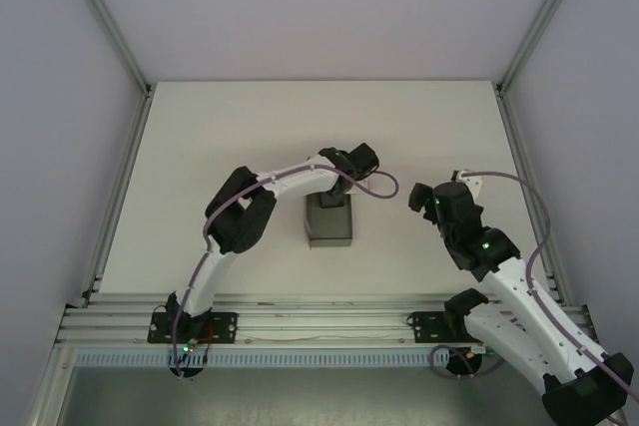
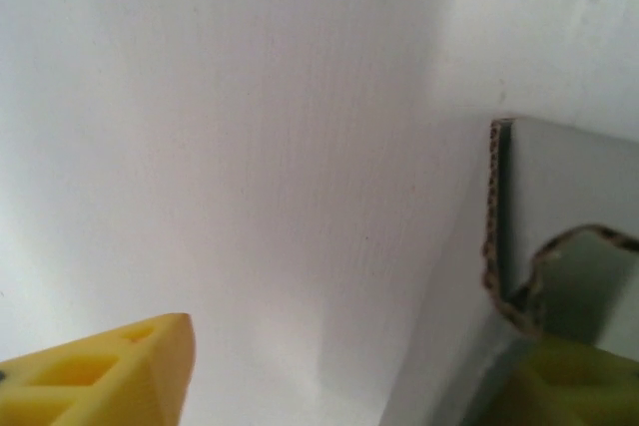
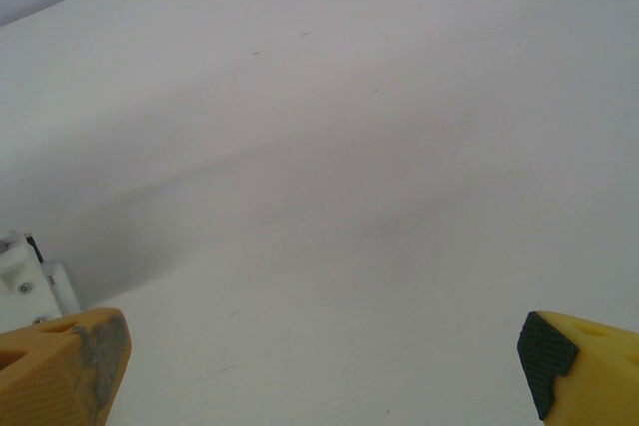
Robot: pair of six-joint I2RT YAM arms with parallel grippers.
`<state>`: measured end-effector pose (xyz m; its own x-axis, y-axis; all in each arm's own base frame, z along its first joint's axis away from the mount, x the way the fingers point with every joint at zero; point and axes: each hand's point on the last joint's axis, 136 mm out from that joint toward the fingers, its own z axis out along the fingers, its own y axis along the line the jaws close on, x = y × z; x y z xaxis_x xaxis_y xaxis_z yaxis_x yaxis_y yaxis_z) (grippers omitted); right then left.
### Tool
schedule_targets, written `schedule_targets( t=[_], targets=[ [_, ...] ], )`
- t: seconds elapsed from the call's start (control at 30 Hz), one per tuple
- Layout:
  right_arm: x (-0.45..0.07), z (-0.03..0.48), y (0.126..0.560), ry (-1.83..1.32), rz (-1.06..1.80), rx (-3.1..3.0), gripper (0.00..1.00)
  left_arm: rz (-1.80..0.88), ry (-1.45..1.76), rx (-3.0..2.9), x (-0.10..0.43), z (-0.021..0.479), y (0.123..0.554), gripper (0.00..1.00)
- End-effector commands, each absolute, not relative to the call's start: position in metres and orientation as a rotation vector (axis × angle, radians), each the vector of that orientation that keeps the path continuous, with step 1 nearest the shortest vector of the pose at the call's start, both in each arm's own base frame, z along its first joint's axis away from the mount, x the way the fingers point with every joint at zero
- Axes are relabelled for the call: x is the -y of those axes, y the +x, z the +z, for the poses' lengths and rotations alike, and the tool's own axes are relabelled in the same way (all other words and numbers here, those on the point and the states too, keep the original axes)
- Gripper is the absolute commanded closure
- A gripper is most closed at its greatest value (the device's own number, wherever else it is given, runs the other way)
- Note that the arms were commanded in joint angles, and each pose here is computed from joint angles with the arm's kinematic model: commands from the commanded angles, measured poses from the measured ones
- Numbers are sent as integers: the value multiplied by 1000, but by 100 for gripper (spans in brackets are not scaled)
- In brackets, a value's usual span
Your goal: Assemble paper box
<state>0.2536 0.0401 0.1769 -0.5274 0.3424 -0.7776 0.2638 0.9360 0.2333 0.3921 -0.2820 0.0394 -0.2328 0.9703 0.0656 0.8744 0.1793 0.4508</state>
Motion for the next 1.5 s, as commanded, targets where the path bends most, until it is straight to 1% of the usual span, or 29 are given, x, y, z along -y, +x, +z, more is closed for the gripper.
schedule_targets(
  t=[0.0, 0.03, 0.07, 0.2, 0.37, 0.5, 0.53, 0.57, 0.67, 0.73, 0.83, 1.0, 1.13, 1.2, 1.23, 1.33, 1.4, 1.47],
  targets=[
    [-38, 180, 250, 405, 91, -2163, 0, 511, 1753, -2211, 284, 72, 390, 19],
    [-38, 180, 249, 398, 93, -2165, 0, 464, 1744, -2206, 287, 80, 387, 12],
    [-37, 180, 248, 395, 89, -2166, 0, 412, 1731, -2193, 290, 90, 386, 0],
    [-36, 180, 245, 388, 98, -2156, 0, 290, 1657, -2113, 303, 131, 386, 0],
    [-41, 178, 245, 353, 122, -2167, 0, 200, 1405, -2072, 310, 184, 408, 0],
    [-50, 180, 251, 271, 130, -2174, 0, 96, 1011, -2096, 302, 232, 436, 0],
    [-54, 181, 254, 232, 132, -2175, 0, 66, 854, -2091, 290, 259, 442, 0],
    [-59, 183, 257, 186, 143, -2171, 0, 37, 730, -2102, 279, 271, 447, 0],
    [-84, 186, 265, -30, 193, -2177, 0, -105, 390, -2143, 238, 292, 457, 0],
    [-101, 186, 267, -187, 226, -2189, 0, -187, 160, -2165, 203, 285, 459, 0],
    [-128, 181, 270, -446, 270, -2202, 0, -298, -87, -2213, 156, 253, 451, 0],
    [-173, 160, 272, -878, 334, -2206, 0, -255, -350, -2301, 95, 192, 415, 0],
    [-211, 144, 280, -1210, 382, -2150, 8, -144, -432, -2379, 68, 153, 378, 0],
    [-227, 135, 287, -1329, 404, -2144, 10, -114, -458, -2400, 61, 143, 364, 0],
    [-235, 129, 294, -1368, 409, -2151, 12, -110, -460, -2402, 59, 141, 357, 0],
    [-255, 116, 314, -1419, 462, -2184, 22, -83, -480, -2377, 49, 140, 343, 0],
    [-268, 107, 321, -1452, 502, -2210, 25, -68, -491, -2363, 44, 141, 335, 0],
    [-278, 95, 323, -1508, 506, -2232, 33, -60, -491, -2356, 40, 142, 328, 0]
  ],
)
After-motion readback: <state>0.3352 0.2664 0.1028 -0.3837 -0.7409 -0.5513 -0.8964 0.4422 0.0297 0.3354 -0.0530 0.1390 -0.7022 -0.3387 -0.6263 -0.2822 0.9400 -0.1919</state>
